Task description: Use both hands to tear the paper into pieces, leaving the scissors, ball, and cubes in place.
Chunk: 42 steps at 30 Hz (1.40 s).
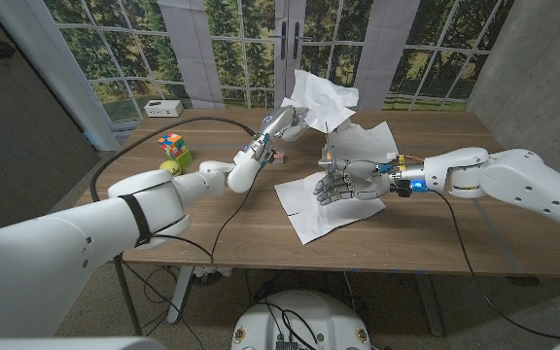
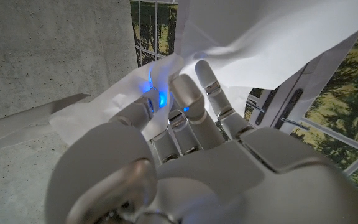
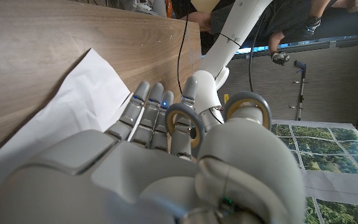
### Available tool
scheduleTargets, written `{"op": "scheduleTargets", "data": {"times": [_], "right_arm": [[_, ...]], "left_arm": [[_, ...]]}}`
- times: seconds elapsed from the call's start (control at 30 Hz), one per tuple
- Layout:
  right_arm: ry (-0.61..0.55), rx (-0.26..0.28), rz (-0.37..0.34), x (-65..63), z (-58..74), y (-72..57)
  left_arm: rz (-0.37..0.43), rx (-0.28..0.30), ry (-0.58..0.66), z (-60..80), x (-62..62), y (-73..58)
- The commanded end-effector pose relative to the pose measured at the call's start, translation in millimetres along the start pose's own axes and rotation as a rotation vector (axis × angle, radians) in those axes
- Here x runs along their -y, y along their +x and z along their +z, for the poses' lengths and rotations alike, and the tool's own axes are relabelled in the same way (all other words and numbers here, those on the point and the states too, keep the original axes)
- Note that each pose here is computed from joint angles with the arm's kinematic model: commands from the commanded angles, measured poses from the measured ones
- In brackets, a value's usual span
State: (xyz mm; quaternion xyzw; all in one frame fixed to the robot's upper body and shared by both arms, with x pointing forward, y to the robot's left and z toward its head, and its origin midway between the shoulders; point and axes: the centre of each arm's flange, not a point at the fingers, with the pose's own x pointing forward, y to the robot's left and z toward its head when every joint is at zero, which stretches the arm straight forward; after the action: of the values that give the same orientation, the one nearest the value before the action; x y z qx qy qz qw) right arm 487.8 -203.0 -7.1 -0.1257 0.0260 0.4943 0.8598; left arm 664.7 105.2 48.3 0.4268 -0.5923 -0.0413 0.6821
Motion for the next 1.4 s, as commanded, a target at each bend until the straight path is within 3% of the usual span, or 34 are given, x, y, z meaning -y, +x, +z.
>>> {"op": "scheduleTargets", "data": {"times": [0.03,0.3,0.43,0.5,1.4], "right_arm": [[0.004,-0.006,0.009,-0.3,-1.7,3.5],[0.008,-0.007,0.005,-0.3,-1.7,3.3],[0.01,-0.007,0.008,-0.1,-1.9,3.5],[0.006,-0.006,0.007,0.2,-1.9,3.6],[0.009,-0.002,0.006,0.8,-1.9,0.8]], "left_arm": [[0.001,-0.004,-0.007,-0.6,-1.0,0.2],[-0.006,0.007,-0.002,0.7,0.8,-1.5],[0.004,-0.009,-0.071,2.7,0.3,-1.8],[0.016,0.023,-0.038,5.4,-1.8,-1.5],[-0.006,0.049,-0.032,9.5,2.2,-4.1]]}}
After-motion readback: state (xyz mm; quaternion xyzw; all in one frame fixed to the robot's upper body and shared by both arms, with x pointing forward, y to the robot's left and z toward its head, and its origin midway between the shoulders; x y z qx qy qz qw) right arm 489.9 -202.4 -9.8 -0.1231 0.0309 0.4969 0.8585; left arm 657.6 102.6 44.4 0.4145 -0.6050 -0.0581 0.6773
